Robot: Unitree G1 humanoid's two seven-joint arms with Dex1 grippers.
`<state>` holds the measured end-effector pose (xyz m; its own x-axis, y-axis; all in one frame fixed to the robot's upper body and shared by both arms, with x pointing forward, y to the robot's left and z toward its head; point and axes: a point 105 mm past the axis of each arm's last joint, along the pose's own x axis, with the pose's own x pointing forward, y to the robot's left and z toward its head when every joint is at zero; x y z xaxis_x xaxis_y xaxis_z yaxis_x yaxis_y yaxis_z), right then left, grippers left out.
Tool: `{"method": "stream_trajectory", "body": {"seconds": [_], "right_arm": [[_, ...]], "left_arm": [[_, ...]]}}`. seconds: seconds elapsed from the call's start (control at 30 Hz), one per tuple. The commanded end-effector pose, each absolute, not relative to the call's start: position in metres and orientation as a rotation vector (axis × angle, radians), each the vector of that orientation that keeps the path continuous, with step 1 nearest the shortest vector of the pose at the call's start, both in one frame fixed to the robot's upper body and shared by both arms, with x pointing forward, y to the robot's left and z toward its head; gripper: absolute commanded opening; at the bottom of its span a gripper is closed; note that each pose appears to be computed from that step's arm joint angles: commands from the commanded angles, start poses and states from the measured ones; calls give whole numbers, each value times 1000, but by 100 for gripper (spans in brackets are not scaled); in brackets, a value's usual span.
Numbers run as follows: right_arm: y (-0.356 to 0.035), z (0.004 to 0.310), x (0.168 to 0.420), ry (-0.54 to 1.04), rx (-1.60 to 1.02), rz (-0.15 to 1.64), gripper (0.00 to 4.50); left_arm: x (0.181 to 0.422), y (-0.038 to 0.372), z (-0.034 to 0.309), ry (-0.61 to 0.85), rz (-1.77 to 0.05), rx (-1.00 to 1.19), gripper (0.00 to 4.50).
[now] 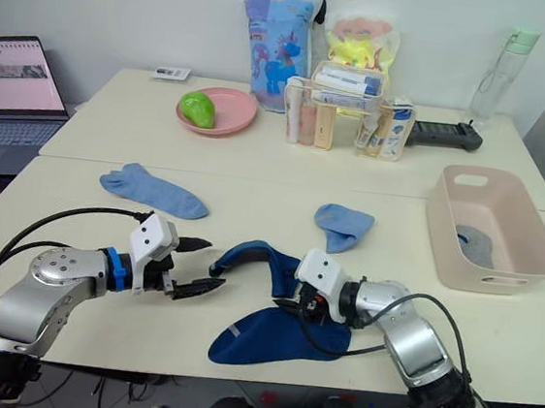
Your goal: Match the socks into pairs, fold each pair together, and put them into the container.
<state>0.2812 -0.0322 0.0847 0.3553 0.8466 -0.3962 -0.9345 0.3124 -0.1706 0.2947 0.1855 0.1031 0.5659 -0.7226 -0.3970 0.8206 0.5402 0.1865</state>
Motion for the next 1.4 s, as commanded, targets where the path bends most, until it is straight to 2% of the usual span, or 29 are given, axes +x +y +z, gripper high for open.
{"method": "stream_trajectory", "body": {"seconds": [0.03, 0.27, 0.37, 0.4, 0.53, 0.73, 0.9, 1.0, 1.17, 1.4], "right_arm": [[-22, 92, 282, 215, -408, 1193, 249], [-25, 109, 287, 183, -331, 1158, 0], [-27, 113, 284, 177, -305, 1159, 0], [-28, 115, 284, 176, -296, 1155, 0], [-39, 118, 285, 177, -281, 1119, 0], [-50, 130, 281, 172, -236, 1115, 0], [-64, 126, 289, 170, -318, 1036, 0], [-66, 119, 284, 169, -380, 1059, 65], [-70, 114, 280, 86, -469, 1047, 235], [-57, 104, 275, 89, -439, 1061, 235]], "left_arm": [[300, 178, 107, 243, -942, 403, 331], [303, 180, 116, 225, -942, 401, 107], [303, 183, 120, 221, -939, 404, 14], [304, 184, 121, 220, -937, 405, 4], [302, 186, 126, 219, -937, 398, 4], [283, 179, 131, 285, -1054, 343, 4], [281, 180, 132, 300, -1068, 334, 4], [281, 180, 127, 309, -1067, 333, 0], [280, 180, 124, 317, -1064, 321, 0], [280, 182, 123, 319, -1056, 324, 0]]}}
